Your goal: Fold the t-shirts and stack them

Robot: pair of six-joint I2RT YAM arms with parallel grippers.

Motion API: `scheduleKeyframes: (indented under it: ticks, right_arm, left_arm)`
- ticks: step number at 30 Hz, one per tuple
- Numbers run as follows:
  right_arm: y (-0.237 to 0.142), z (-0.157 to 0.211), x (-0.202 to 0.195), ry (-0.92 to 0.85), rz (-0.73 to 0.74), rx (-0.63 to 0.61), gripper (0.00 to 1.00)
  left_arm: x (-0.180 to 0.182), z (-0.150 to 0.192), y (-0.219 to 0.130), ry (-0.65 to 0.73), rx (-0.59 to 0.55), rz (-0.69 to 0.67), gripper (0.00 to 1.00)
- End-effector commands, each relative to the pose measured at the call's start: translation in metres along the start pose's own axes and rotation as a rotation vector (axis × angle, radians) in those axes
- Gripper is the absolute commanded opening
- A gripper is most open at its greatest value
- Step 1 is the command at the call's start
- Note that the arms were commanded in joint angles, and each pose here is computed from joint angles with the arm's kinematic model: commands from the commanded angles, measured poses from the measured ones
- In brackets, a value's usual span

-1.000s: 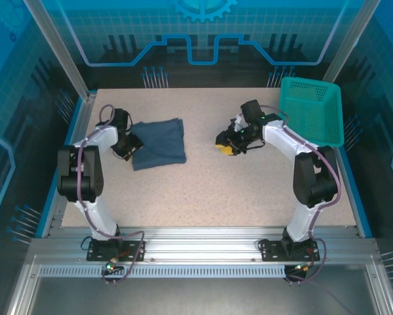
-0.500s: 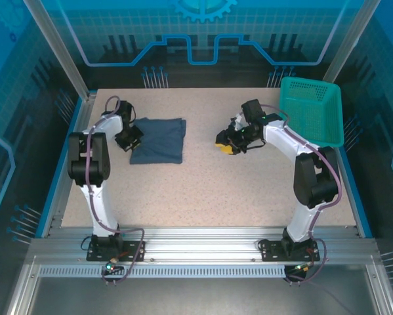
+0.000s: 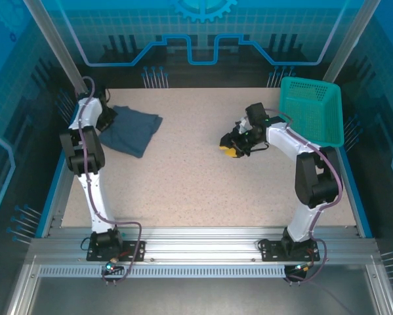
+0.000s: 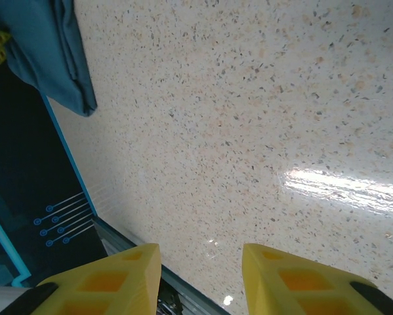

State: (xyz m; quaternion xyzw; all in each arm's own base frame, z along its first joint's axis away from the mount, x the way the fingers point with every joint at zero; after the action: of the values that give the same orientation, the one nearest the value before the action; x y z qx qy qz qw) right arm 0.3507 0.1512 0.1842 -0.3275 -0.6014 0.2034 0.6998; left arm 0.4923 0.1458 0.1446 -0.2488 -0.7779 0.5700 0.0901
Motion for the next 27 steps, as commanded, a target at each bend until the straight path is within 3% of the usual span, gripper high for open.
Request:
scheduleKeyframes:
  ticks: [1, 5, 9, 14, 17, 22, 27]
  right_arm:
    - [-0.011, 0.003, 0.0, 0.008, -0.003, -0.016, 0.38]
    - [-0.009, 0.001, 0.0, 0.015, 0.001, -0.009, 0.38]
    - [-0.008, -0.004, 0.003, 0.012, -0.006, -0.004, 0.38]
    - [-0.011, -0.009, 0.01, -0.008, -0.016, -0.004, 0.38]
    - [-0.011, -0.01, 0.012, -0.016, -0.022, -0.001, 0.38]
    - [-0.014, -0.008, 0.015, -0.029, -0.042, -0.002, 0.38]
    - [-0.017, -0.004, 0.017, -0.041, -0.059, 0.001, 0.38]
  left_arm:
    - [0.011, -0.018, 0.008, -0.055, -0.009, -0.073, 0.0]
    - [0.01, -0.032, 0.008, -0.092, -0.006, -0.047, 0.05]
    - [0.007, -0.033, -0.016, -0.111, -0.017, -0.018, 0.48]
    - [0.021, -0.011, -0.071, -0.161, -0.043, -0.01, 0.67]
    - [0.046, 0.025, -0.084, -0.288, 0.065, 0.054, 0.67]
    - [0.072, 0.088, -0.067, -0.459, 0.3, 0.181, 0.67]
    - [0.067, 0.093, -0.052, -0.46, 0.337, 0.242, 0.69]
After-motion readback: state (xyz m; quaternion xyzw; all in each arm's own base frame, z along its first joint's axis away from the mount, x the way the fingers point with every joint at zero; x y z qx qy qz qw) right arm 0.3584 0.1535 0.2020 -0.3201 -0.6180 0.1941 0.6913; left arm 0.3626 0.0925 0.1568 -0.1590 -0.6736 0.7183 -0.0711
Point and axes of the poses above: each hand's point on the last joint's axis, 136 mm out from that joint toward the fingers, its own y axis out along the fingers, its own x axis along the line the jaws close on, z = x × y, the point moved 9 cm from there along -y, back along the fingers, and after that the axes turned 2 degrees about -y, right-handed, at the moved point
